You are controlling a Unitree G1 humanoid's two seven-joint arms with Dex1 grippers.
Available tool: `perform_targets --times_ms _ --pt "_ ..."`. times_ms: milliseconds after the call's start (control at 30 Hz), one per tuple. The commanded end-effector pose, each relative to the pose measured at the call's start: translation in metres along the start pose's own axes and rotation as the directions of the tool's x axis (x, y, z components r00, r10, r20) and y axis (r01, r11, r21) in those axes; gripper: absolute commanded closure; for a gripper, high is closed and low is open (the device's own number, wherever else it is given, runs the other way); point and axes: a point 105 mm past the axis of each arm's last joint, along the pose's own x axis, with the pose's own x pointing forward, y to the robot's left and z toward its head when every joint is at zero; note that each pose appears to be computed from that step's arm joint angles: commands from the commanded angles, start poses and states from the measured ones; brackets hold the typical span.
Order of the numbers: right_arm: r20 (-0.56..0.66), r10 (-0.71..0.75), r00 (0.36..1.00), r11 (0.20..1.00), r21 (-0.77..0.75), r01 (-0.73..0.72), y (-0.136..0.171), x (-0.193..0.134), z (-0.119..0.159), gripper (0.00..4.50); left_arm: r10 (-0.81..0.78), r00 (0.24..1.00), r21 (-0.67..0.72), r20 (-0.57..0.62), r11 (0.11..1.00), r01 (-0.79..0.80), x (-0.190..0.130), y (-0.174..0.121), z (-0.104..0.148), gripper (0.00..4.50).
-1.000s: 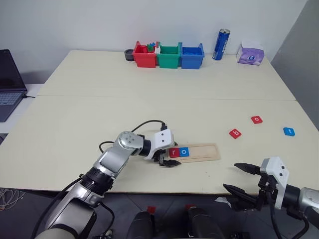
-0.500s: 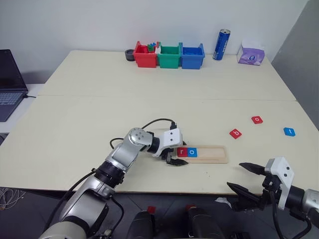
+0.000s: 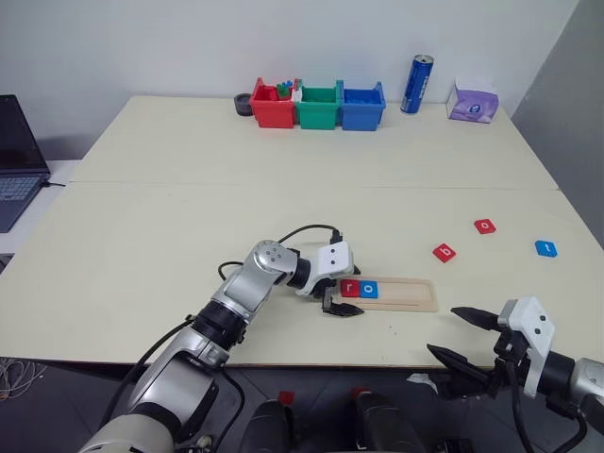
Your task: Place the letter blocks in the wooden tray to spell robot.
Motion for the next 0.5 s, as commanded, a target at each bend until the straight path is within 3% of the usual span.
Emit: perform_targets --times_ms 33,333,500 --pt "0.029 0.006 1.0 1.0 -0.028 -0.005 0.002 -0.001 0.011 0.0 0.046 0.997 0.048 0.056 0.998 -0.049 -0.006 0.009 0.016 0.04" --pt "0.032 -0.054 0.998 0.997 -0.046 0.056 -0.014 -0.008 0.013 0.0 0.129 0.975 -0.019 0.183 0.992 -0.127 -0.036 0.015 0.03 0.04" --pt "0.065 -0.164 0.984 0.986 -0.016 0.165 -0.037 -0.006 0.022 0.0 0.196 0.956 -0.067 0.22 0.98 -0.186 -0.063 0.01 0.031 0.04"
